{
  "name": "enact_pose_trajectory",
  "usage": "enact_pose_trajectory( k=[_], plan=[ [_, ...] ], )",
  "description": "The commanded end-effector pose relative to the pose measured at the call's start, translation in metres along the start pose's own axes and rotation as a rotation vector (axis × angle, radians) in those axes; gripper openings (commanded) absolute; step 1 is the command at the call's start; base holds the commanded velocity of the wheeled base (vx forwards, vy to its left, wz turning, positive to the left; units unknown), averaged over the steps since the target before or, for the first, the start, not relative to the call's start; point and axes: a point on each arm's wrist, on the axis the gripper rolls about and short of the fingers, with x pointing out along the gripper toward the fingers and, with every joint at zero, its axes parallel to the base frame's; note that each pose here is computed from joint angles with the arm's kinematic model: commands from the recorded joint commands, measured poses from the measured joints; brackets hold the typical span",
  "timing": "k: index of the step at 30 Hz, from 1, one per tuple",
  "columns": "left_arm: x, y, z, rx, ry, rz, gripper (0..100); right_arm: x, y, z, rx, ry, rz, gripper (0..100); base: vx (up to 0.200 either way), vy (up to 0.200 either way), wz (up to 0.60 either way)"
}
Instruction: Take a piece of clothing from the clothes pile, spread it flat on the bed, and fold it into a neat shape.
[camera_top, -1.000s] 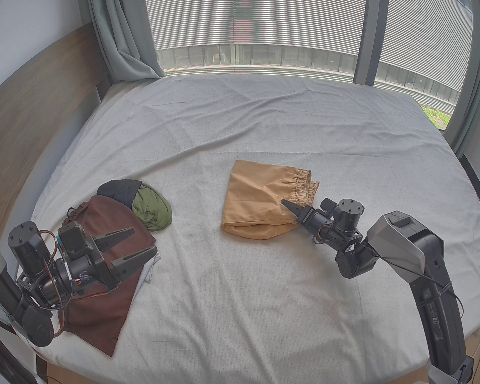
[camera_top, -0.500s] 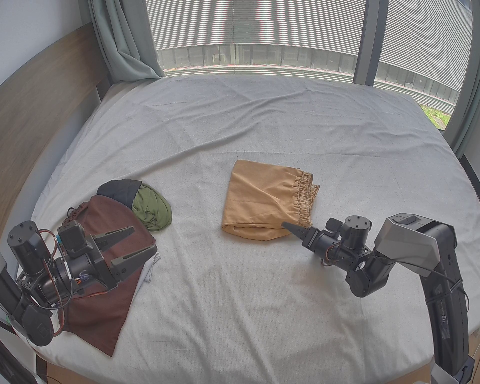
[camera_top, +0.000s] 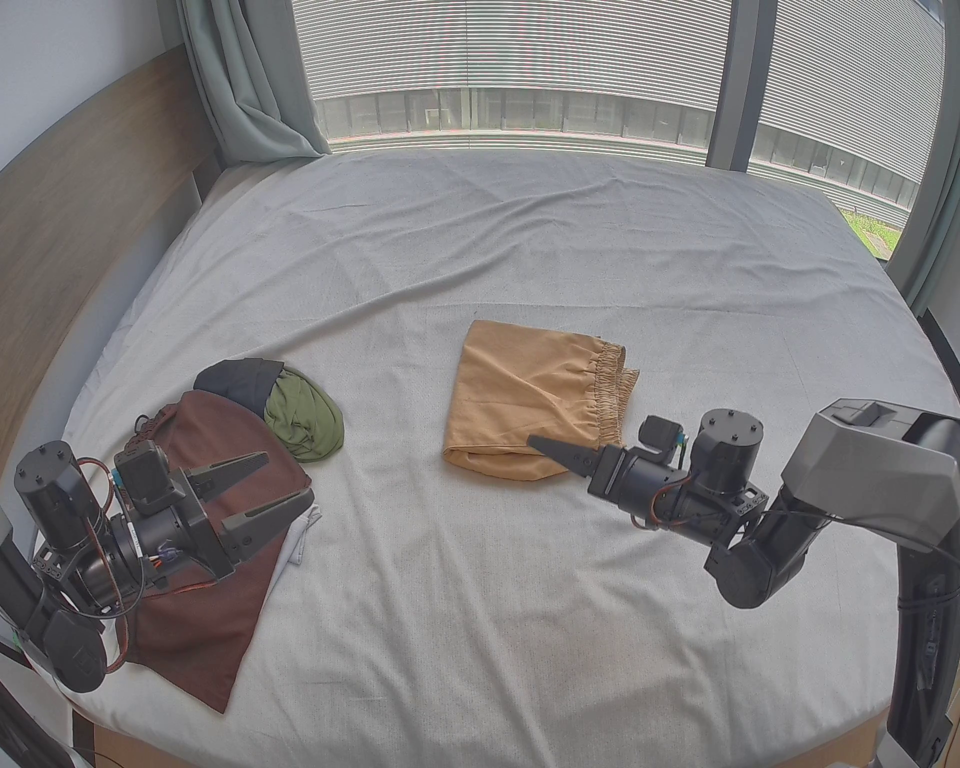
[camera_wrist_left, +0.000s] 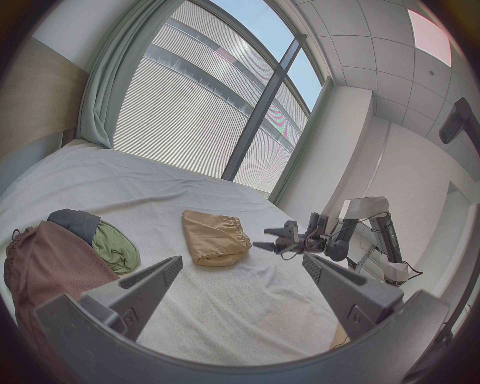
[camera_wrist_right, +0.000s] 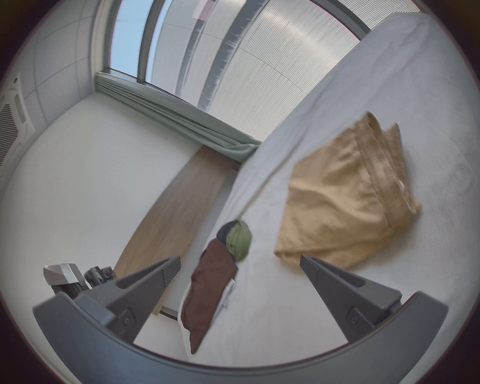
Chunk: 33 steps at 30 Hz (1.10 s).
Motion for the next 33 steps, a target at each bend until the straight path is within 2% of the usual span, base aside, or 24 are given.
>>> enact_pose_trajectory(
  k=[1, 6, 12, 15, 21, 29, 33],
  plan=[
    [0.000, 0.000, 0.000, 0.001, 0.000, -0.002, 100, 0.003, 0.028, 0.036, -0.052, -0.086, 0.093, 100, 0.000, 0.000, 0.00],
    [0.000, 0.000, 0.000, 0.000, -0.002, -0.001, 100, 0.011, 0.020, 0.056, -0.059, -0.128, 0.091, 100, 0.000, 0.000, 0.00],
    [0.000, 0.000, 0.000, 0.001, -0.001, 0.000, 100, 0.033, -0.026, 0.076, -0.024, -0.197, 0.067, 100, 0.000, 0.000, 0.00],
    [0.000, 0.000, 0.000, -0.002, 0.001, 0.000, 100, 0.039, -0.050, 0.071, -0.008, -0.188, 0.031, 100, 0.000, 0.000, 0.00],
    [0.001, 0.000, -0.002, -0.005, 0.007, 0.000, 100, 0.047, -0.079, 0.054, 0.011, -0.168, -0.003, 100, 0.000, 0.000, 0.00],
    [0.000, 0.000, -0.002, -0.006, 0.008, 0.000, 100, 0.047, -0.106, 0.046, 0.026, -0.162, -0.043, 100, 0.000, 0.000, 0.00],
    [0.001, 0.000, -0.002, -0.007, 0.008, -0.002, 100, 0.046, -0.109, 0.045, 0.026, -0.165, -0.049, 100, 0.000, 0.000, 0.00]
  ],
)
